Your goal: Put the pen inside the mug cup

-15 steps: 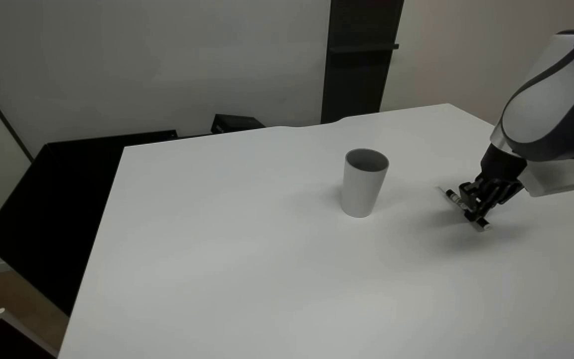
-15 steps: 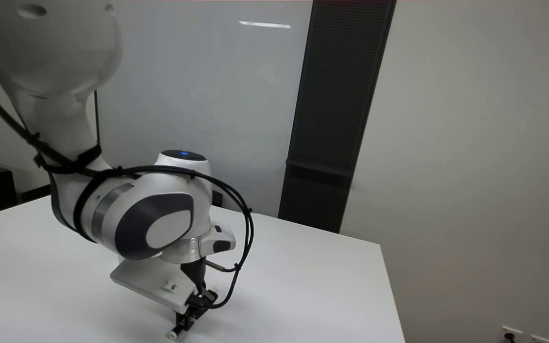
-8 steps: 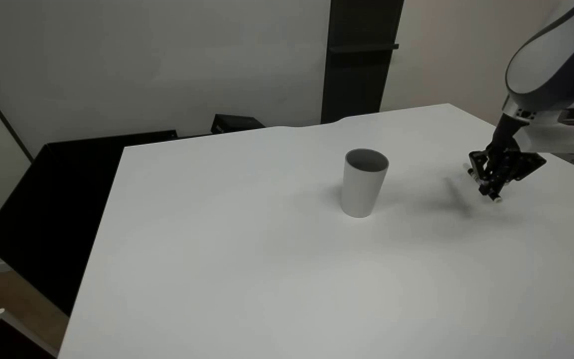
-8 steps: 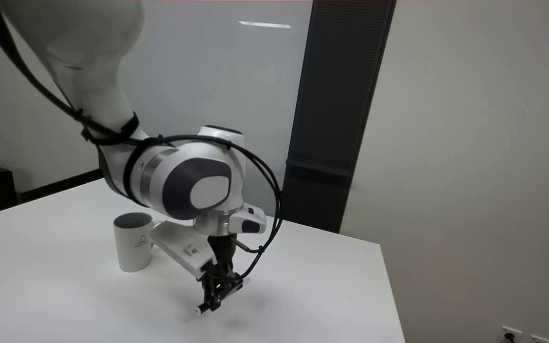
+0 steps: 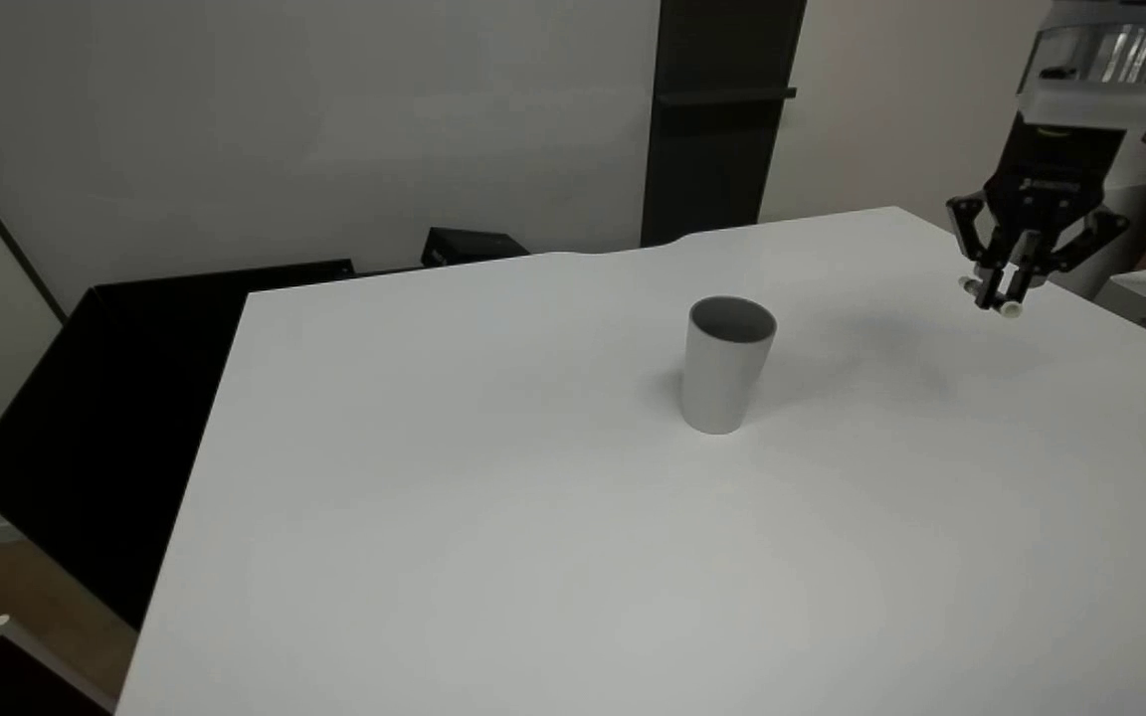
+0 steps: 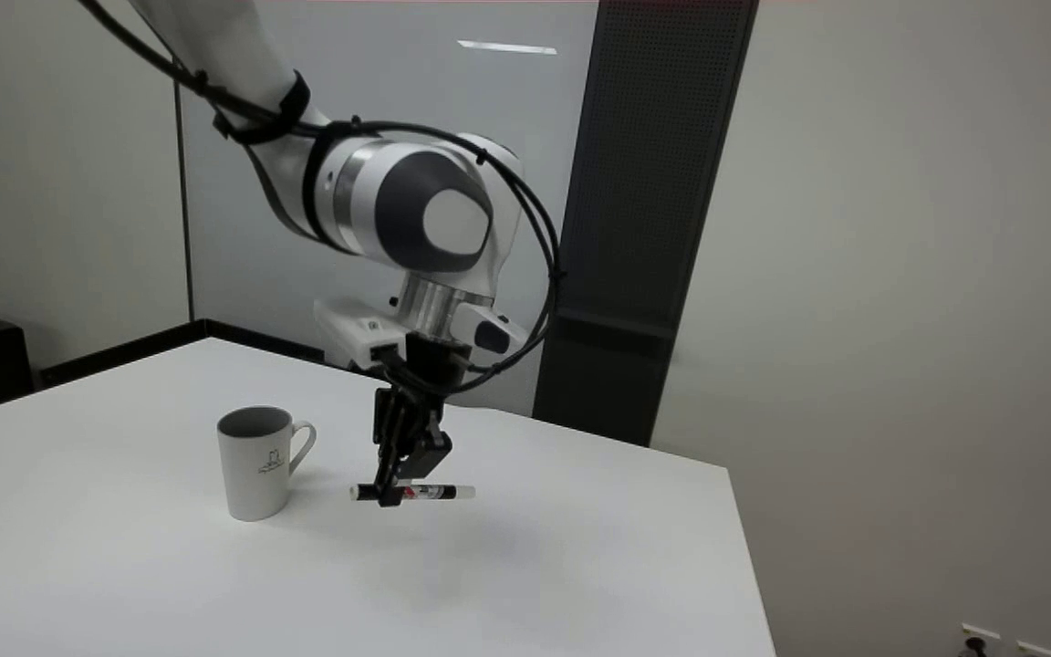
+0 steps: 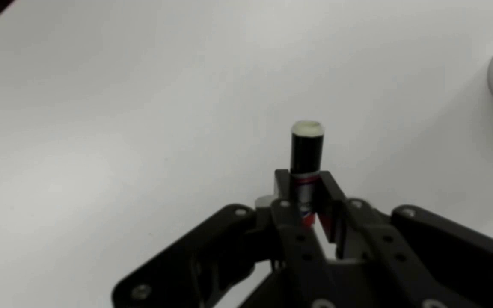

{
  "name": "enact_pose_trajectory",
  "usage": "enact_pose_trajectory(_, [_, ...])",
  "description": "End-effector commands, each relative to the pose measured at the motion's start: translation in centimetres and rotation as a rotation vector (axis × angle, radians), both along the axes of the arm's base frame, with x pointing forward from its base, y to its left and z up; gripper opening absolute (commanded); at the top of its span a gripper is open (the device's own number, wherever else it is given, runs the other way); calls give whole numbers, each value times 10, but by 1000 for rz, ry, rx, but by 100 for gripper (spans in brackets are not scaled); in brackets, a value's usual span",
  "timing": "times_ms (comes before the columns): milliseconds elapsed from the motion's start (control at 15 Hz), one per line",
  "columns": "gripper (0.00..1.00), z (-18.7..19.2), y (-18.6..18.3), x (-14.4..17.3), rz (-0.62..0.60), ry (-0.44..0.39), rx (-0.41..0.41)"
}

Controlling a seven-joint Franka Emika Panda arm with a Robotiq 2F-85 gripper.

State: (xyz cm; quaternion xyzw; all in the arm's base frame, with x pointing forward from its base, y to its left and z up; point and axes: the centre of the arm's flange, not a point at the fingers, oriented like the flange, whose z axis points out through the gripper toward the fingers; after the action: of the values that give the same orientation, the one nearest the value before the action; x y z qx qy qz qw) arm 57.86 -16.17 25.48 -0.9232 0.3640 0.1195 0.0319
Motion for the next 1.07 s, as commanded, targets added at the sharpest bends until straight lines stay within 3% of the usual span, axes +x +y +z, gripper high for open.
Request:
enact_pose_trajectory(0, [7,41,-8,26,-132,85,128])
enact_pose_trajectory(267, [7,66,-14,40,-253,70,306])
enact_pose_trajectory(533, [7,67,-12,59,-400,88,465])
enact_pose_trajectory(1000, [7,66,26,99,-490,120,592])
